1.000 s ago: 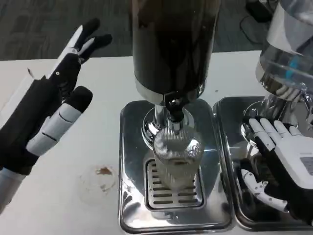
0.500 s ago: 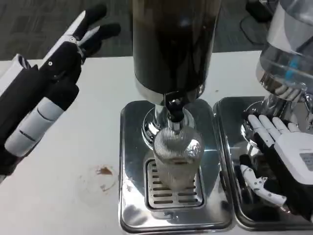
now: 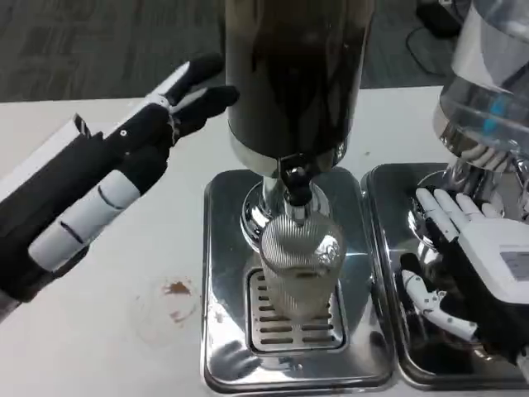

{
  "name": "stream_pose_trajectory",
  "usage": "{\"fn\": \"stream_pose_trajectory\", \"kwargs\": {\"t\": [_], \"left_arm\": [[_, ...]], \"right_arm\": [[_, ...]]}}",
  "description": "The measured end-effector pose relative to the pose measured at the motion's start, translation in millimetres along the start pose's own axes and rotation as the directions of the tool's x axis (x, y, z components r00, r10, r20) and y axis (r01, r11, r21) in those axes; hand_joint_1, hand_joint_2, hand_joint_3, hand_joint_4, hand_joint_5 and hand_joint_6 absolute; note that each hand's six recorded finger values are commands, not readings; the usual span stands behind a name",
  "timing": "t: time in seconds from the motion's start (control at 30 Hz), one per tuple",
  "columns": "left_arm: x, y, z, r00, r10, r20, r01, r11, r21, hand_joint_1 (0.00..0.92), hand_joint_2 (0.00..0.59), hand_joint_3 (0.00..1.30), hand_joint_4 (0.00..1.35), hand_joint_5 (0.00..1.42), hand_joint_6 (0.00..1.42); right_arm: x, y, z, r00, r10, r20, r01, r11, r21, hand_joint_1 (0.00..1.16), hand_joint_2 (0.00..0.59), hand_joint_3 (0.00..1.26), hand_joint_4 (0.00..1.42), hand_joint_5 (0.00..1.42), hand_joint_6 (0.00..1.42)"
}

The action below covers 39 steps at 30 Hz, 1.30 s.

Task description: Grasp the cup under the faucet to collect the drink, then remove the cup.

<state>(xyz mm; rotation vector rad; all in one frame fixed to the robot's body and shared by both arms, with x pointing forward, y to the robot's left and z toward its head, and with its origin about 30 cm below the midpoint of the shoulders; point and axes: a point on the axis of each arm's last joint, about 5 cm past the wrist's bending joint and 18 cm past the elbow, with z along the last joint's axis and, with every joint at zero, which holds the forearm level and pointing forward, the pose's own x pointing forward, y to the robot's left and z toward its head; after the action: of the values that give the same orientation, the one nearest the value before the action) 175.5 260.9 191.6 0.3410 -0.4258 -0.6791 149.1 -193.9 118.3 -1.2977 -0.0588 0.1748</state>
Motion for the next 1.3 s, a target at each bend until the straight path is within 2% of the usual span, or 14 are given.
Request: {"fn": "stream_pose_trajectory", "kwargs": {"t": [0.07,0.17,0.27,0.43,0.57,0.63,0.73,0.97,1.1,1.2,1.3], "left_arm": [[4.5,0.4,-4.7,0.999,-0.033,-0.009,0.033,0.999,-0.019,0.000,0.235,0.02,0.00,0.03,0.00],[12.5,3.7,-4.4,0.998,-0.063,0.015,0.064,0.998,-0.012,0.000,0.229,0.04,0.00,0.03,0.00],[22.8,5.0,-7.6,0.989,-0.144,0.030,0.145,0.989,-0.017,0.000,0.217,0.04,0.00,0.03,0.00],[26.6,4.9,-11.6,0.978,-0.208,0.027,0.209,0.977,-0.030,0.000,0.212,0.03,0.00,0.03,0.00],[29.1,6.7,-12.6,0.969,-0.245,0.029,0.246,0.969,-0.025,0.000,0.249,0.03,0.00,0.03,0.00],[30.5,5.0,-20.1,0.960,-0.279,-0.008,0.279,0.959,-0.040,0.000,0.260,0.03,0.00,0.02,0.00],[32.8,4.1,-23.1,0.954,-0.300,-0.013,0.299,0.953,-0.051,0.000,0.262,0.02,0.00,0.02,0.00],[36.4,3.1,-24.8,0.953,-0.304,-0.002,0.304,0.951,-0.055,0.000,0.267,0.04,0.00,0.02,0.00],[38.9,5.8,-22.2,0.966,-0.255,0.043,0.257,0.966,-0.037,0.000,0.273,0.06,0.00,0.02,0.00],[41.1,14.4,-15.9,0.977,-0.202,0.074,0.203,0.979,-0.002,0.000,0.275,0.07,0.00,0.03,0.00],[41.3,15.6,-15.1,0.978,-0.190,0.081,0.190,0.982,0.003,0.000,0.255,0.07,0.00,0.02,0.00]], "right_arm": [[0.8,1.2,1.3,1.0000,-0.006,-0.005,0.006,1.000,0.011,0.22,0.509,0.00,0.00,0.00,0.00],[1.2,2.7,2.9,0.9998,-0.010,-0.014,0.011,1.000,0.022,0.22,0.509,0.00,0.00,0.00,0.00],[2.0,5.4,6.6,0.9998,-0.016,-0.016,0.016,1.000,0.027,0.22,0.509,0.00,0.00,0.00,0.00],[2.2,8.0,10.2,0.9997,-0.020,-0.016,0.020,0.999,0.034,0.22,0.509,0.00,0.00,0.00,0.00],[2.3,9.0,11.2,0.9995,-0.020,-0.022,0.021,0.999,0.033,0.22,0.509,0.00,0.00,0.00,0.00],[2.4,9.6,12.0,0.9995,-0.020,-0.026,0.021,0.999,0.035,0.22,0.509,0.00,0.00,0.00,0.00],[2.2,10.4,12.6,0.9992,-0.022,-0.034,0.023,0.999,0.040,0.22,0.509,0.00,0.00,0.00,0.00],[-0.3,13.2,14.7,0.9983,-0.024,-0.053,0.027,0.998,0.048,0.22,0.509,0.00,0.00,0.00,0.00],[-0.3,13.1,16.3,0.9983,-0.026,-0.052,0.028,0.998,0.048,0.22,0.509,0.00,0.00,0.00,0.00],[0.0,13.6,17.1,0.9982,-0.025,-0.054,0.028,0.999,0.047,0.22,0.509,0.00,0.00,0.00,0.00],[0.5,14.0,18.2,0.9979,-0.028,-0.059,0.031,0.998,0.056,0.21,0.511,0.00,0.00,0.00,0.00]]}}
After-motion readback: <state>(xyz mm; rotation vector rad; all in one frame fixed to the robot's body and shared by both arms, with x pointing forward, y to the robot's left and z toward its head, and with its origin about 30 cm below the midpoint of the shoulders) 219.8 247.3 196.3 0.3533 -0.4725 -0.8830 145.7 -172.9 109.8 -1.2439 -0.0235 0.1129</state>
